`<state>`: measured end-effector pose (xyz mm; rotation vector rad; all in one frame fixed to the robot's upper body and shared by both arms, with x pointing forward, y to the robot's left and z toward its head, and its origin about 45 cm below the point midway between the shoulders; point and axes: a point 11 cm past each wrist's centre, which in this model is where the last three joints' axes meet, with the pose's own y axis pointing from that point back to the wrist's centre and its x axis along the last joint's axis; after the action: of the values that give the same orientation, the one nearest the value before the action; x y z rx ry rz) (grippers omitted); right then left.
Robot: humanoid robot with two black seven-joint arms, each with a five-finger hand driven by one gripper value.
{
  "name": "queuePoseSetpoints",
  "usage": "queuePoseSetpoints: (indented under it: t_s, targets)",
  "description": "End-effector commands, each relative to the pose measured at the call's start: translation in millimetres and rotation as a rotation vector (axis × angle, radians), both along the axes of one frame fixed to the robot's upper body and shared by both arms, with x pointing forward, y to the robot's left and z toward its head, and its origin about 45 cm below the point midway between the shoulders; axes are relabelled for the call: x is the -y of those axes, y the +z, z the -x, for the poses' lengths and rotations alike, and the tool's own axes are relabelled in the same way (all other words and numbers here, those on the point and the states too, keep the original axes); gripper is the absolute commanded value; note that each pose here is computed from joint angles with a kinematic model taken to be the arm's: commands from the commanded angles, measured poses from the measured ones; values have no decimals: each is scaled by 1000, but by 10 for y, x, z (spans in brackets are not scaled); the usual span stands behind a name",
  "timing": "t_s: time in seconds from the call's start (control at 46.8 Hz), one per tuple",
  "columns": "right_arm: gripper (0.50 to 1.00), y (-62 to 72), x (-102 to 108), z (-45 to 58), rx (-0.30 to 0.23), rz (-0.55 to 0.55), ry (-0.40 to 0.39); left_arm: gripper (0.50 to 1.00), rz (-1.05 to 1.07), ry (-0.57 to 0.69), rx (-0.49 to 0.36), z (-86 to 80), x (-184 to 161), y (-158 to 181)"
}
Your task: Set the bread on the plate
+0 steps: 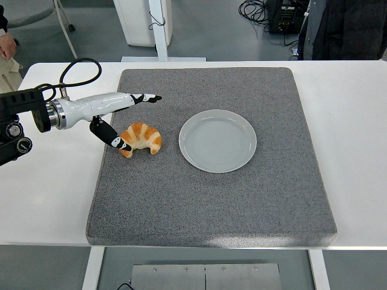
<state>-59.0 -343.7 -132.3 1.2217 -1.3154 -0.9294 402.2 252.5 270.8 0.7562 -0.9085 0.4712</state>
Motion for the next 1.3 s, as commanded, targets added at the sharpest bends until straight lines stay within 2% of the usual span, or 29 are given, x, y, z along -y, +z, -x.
queuePoseSetpoints:
  t_s: [0.0, 0.299, 0.983, 1.282]
  targets:
    - [1000, 0, 0, 1, 0, 0, 0, 990, -14, 1, -7, 36, -23, -84]
    - [1000, 0, 0, 1, 0, 0, 0, 990, -33, 40, 25, 19, -138, -239]
    - [1000, 0, 0, 1, 0, 0, 0, 992, 71, 78, 33, -16, 161, -561]
    - [1000, 0, 0, 1, 0, 0, 0, 992, 96, 113, 30, -96, 212, -629]
